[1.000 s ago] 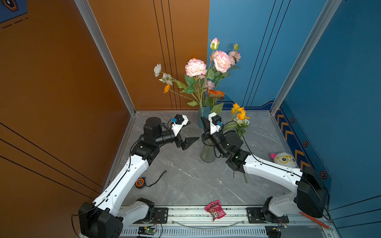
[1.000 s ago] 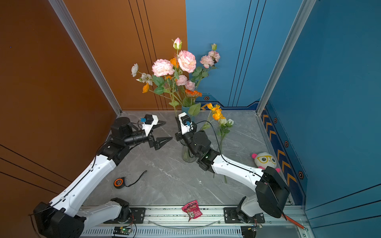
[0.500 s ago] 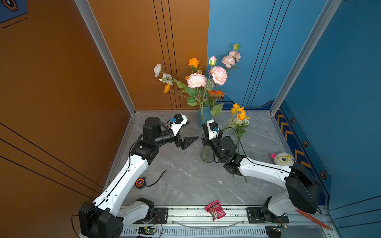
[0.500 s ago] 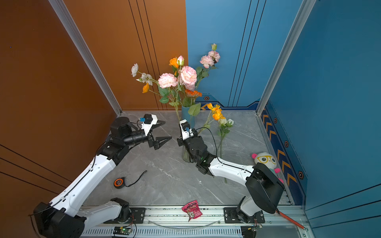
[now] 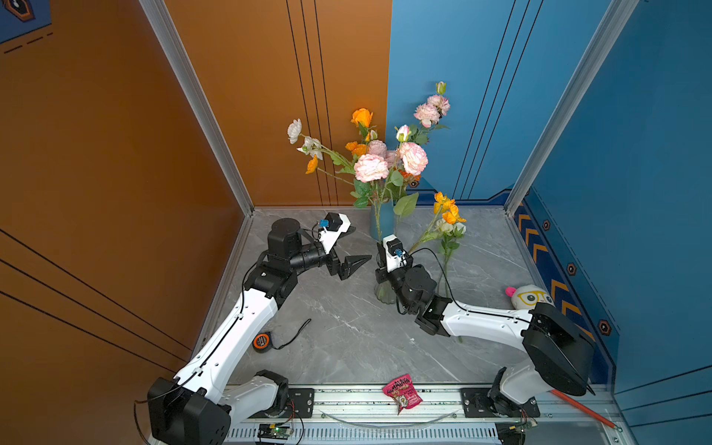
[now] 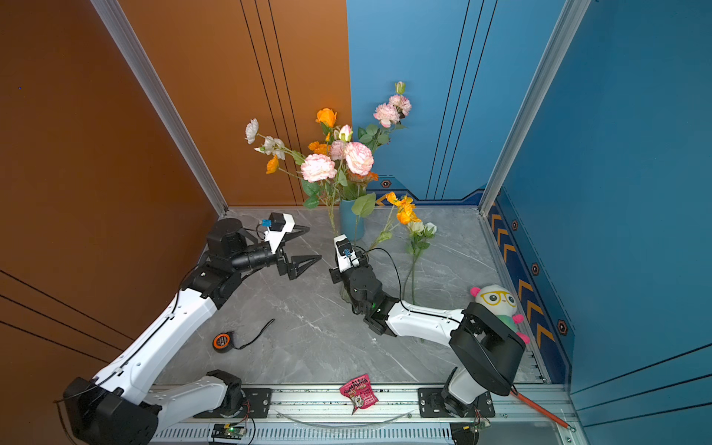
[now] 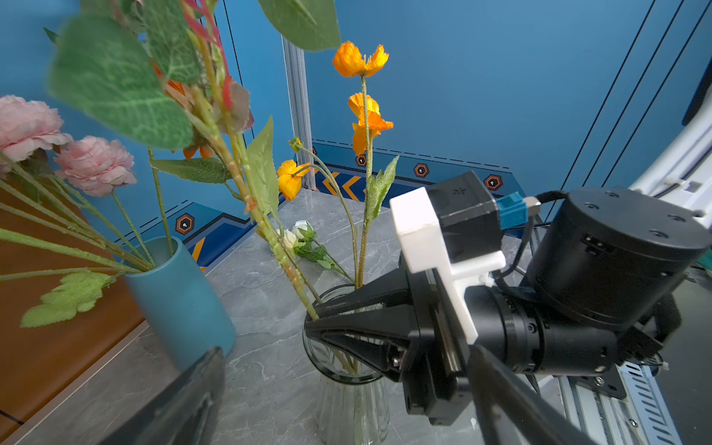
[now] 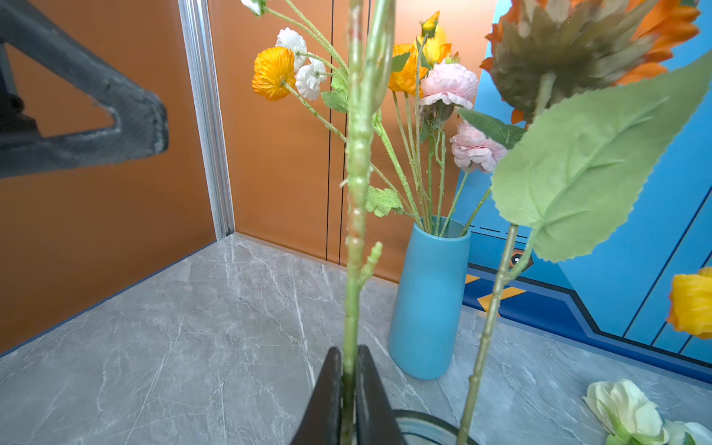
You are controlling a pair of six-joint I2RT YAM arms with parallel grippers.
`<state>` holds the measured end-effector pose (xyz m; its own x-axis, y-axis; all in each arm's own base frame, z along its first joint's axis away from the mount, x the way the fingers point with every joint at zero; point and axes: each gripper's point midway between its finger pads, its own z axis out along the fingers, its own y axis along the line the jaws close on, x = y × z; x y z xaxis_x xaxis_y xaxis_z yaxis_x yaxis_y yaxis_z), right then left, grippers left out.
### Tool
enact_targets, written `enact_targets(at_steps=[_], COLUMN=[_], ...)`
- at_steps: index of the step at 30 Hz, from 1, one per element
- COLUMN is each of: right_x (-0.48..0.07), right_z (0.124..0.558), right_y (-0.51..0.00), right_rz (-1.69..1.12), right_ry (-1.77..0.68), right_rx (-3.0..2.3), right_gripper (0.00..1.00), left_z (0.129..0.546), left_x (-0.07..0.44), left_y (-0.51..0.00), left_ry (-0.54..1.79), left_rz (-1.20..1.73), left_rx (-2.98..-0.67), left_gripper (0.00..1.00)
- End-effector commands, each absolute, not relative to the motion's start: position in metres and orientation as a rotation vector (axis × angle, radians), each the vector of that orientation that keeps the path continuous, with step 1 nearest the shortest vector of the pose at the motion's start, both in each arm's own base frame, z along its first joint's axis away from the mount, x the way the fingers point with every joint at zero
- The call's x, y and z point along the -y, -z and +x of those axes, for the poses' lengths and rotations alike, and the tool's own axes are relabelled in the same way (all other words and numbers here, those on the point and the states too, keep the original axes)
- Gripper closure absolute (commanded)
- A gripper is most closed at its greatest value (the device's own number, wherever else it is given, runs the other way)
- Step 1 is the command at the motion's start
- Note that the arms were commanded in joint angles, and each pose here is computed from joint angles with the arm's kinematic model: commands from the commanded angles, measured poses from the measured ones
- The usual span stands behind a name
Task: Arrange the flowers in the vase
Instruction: 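Lower the pink rose stem into the glass vase and open the right gripper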
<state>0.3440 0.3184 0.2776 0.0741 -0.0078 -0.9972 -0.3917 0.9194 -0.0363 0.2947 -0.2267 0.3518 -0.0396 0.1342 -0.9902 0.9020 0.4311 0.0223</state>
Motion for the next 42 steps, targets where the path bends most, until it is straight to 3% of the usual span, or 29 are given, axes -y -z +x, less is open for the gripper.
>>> enact_targets(at_steps=[1,22,30,39,42], right_x=[-0.309,-0.306,-0.291,-0.265,-0.242], right_z=[0.341,0.33,0.32,0.292,0.283], right_y=[-0.287,-0.282,-0.299,-0.339,-0.339], right_rz=[-0.272,-0.28,-0.256,-0.244,-0.207], right_ry=[-0.299,-0.277,-0.279,-0.29,-0.268], right_rx=[-1.454,-1.473,-1.456,-1.452,-1.507], right_gripper=[0.87,0.83,0.75,0.22,0.13], left_z=[0.293,0.292,0.292,0.285,0.276], left_x=[0.227,0.23,0.233,0.256,0.27], left_y=[-0.351,-0.352,-0.35,-0.337,-0.321], left_ry=[0.838,0.857,0.877,0.885,0.839], left_rz=[0.971,0.974,0.979,1.02,1.062], left_rx=[-1.487,-1.488,-1.495,-1.51,-1.516], left_gripper=[0.02,0.02,0.02,0.02,0.02])
